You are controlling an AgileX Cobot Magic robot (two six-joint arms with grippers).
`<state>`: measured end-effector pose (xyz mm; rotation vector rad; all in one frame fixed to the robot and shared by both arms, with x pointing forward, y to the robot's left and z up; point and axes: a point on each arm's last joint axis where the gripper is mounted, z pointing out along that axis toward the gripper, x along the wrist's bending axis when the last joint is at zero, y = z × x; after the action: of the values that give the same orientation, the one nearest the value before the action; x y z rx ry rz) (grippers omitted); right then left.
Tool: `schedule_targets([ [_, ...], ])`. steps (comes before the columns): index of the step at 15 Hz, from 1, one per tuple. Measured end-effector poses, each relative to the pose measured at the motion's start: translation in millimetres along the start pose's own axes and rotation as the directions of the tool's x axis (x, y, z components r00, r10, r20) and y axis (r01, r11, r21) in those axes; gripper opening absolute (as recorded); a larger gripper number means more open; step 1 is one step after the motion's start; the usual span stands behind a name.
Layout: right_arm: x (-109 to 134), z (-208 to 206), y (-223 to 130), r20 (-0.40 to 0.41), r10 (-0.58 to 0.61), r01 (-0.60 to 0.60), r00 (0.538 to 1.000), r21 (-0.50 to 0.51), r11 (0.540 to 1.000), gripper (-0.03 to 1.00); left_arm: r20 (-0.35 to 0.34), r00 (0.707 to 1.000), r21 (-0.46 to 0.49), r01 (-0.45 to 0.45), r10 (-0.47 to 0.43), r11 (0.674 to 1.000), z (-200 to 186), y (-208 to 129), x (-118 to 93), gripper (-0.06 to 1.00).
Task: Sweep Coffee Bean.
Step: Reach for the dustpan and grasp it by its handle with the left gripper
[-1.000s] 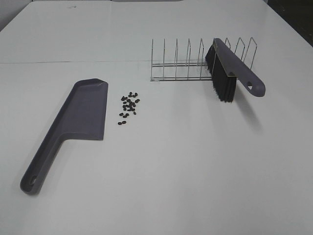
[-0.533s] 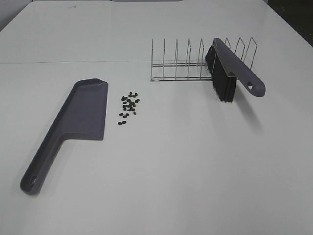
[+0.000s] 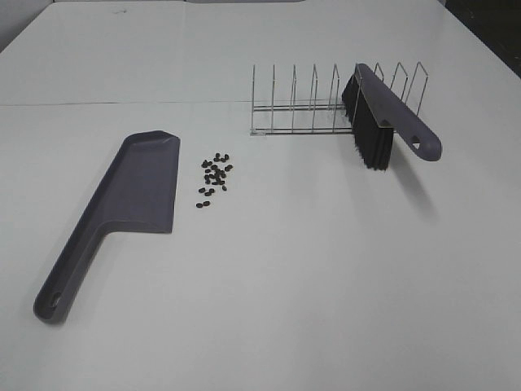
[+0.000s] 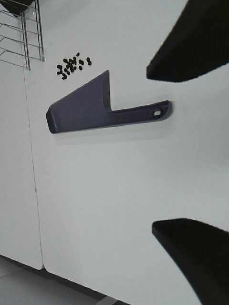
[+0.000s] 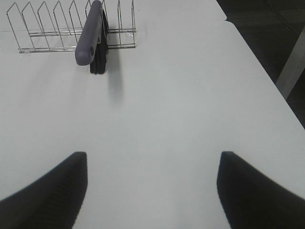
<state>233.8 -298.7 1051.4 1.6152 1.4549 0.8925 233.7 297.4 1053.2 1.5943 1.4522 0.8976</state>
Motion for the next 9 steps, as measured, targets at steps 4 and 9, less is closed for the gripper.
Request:
schedule_targets([
  [4, 0.0, 0.0, 0.0, 0.0, 0.0, 0.0, 1.0, 0.0, 1.0, 0.67, 0.0, 1.0, 0.0, 0.0, 0.0, 1.0, 0.0, 0.0, 0.0, 0.74],
  [9, 0.0, 0.0, 0.0, 0.0, 0.0, 0.0, 1.0, 0.0, 1.0, 0.67, 0.0, 1.0, 0.0, 0.0, 0.0, 1.0, 0.0, 0.0, 0.0, 0.74],
])
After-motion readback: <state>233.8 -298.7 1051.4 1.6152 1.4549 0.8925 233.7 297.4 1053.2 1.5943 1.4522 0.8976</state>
